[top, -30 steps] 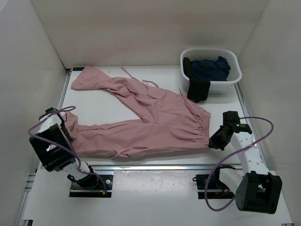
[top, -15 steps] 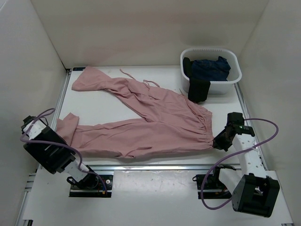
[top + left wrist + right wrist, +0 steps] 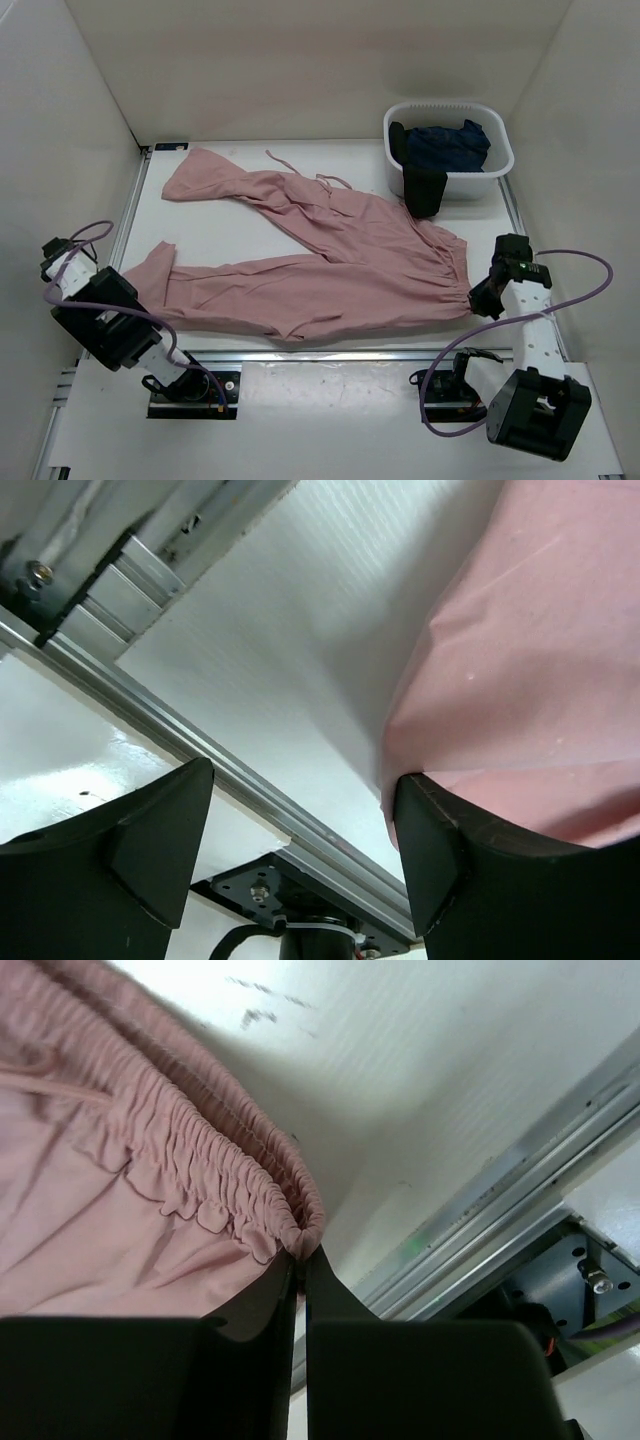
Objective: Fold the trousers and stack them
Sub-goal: Flatten the trousers out
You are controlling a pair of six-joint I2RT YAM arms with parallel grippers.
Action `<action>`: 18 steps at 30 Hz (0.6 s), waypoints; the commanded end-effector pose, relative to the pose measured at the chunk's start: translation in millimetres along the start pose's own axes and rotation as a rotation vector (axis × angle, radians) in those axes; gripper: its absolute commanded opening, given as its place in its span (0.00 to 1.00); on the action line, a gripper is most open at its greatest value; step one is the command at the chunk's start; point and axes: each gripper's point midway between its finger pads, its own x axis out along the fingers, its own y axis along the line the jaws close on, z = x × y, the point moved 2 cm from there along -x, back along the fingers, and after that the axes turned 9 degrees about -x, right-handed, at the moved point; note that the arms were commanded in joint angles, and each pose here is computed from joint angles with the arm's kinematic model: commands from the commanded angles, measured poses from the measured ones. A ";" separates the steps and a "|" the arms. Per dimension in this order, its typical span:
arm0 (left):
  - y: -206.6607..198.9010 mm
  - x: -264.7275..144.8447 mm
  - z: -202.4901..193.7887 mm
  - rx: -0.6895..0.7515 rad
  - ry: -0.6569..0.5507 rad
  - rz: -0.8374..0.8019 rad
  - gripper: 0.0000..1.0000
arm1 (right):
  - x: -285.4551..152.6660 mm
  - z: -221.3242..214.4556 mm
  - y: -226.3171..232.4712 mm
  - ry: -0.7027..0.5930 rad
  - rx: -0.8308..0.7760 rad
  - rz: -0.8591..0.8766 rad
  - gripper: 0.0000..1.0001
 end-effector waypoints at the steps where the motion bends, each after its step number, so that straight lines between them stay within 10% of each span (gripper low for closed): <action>1: -4.1 9.7 -2.3 -0.005 0.015 -0.029 0.82 | -14.0 23.7 2.0 -0.072 0.027 -0.011 0.00; 12: -70.1 -0.6 32.5 0.098 -0.009 -0.252 0.83 | -4.1 17.4 1.5 -0.058 0.016 -0.008 0.00; 18: -76.4 40.7 -7.2 0.202 0.118 -0.135 0.40 | -5.7 26.2 2.7 -0.090 0.030 -0.004 0.00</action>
